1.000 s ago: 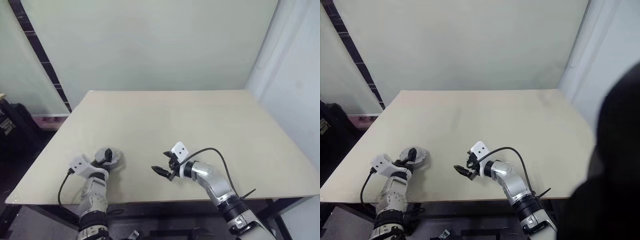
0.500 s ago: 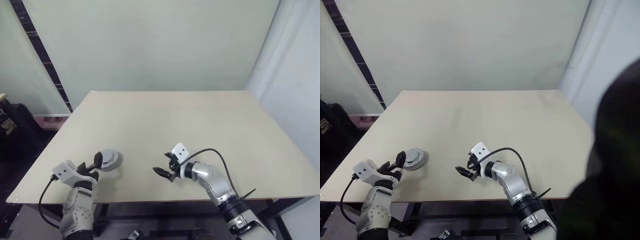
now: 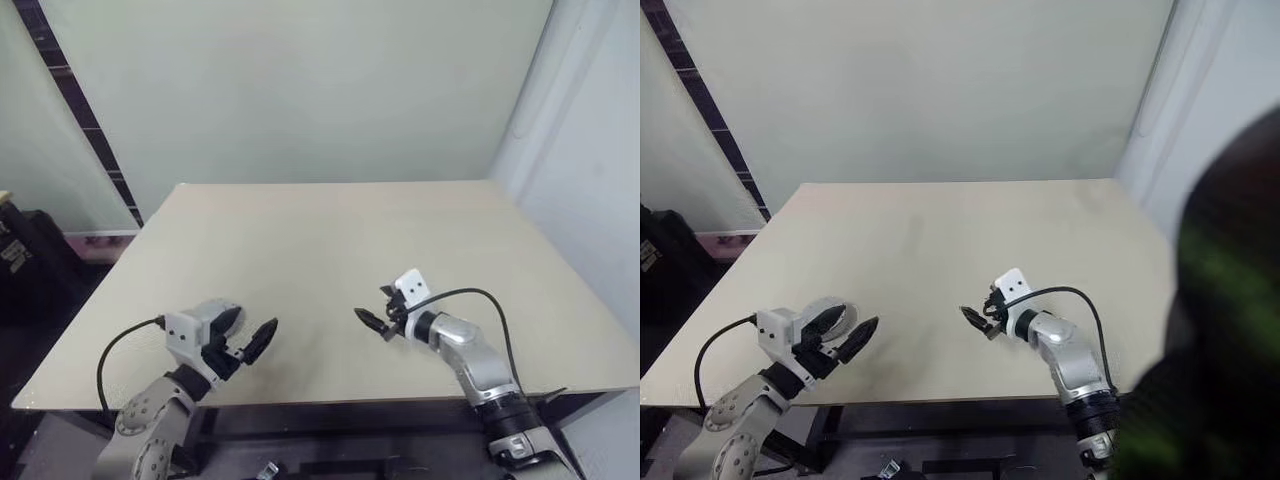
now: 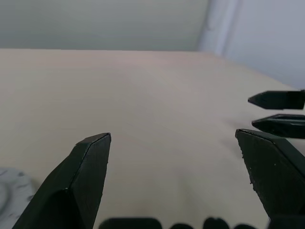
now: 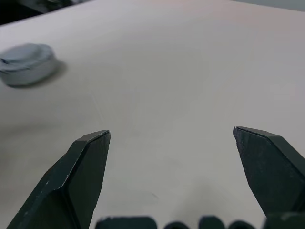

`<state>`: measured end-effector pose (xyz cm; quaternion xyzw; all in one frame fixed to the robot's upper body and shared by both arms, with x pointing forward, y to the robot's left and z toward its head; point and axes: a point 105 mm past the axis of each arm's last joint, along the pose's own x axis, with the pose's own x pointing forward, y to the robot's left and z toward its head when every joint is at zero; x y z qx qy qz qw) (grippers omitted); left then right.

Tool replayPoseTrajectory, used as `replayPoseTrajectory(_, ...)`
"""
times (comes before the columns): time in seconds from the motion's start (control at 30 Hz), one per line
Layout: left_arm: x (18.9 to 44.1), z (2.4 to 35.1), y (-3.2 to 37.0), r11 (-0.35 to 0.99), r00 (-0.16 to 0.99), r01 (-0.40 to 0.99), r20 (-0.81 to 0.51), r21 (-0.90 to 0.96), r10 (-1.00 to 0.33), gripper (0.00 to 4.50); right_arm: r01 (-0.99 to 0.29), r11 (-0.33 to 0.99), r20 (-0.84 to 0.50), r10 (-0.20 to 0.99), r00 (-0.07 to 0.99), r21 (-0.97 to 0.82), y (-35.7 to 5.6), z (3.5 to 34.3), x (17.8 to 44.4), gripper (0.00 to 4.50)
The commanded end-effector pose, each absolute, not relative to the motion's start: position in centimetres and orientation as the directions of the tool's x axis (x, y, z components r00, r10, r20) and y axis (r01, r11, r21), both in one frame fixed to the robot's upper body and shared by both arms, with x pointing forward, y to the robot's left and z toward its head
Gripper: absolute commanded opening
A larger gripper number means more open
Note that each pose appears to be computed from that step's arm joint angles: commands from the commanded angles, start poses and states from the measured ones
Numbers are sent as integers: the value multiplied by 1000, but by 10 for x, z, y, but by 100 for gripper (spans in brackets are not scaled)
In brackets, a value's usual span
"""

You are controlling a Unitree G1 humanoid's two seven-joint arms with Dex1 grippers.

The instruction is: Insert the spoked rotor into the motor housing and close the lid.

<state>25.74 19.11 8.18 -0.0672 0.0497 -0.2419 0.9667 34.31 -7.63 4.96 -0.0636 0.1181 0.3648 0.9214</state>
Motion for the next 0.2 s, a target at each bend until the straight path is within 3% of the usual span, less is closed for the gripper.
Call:
replayPoseTrajectory(0.03,261,90,179,847,849,519,-48,-119,-527,448,-663,745,-217,636,741,-80,-86,68,345,450)
replayPoseTrajectory(0.2,270,86,170,833,837,536,-39,-133,-545,448,-644,761,-233,614,754,-81,-95,64,345,450)
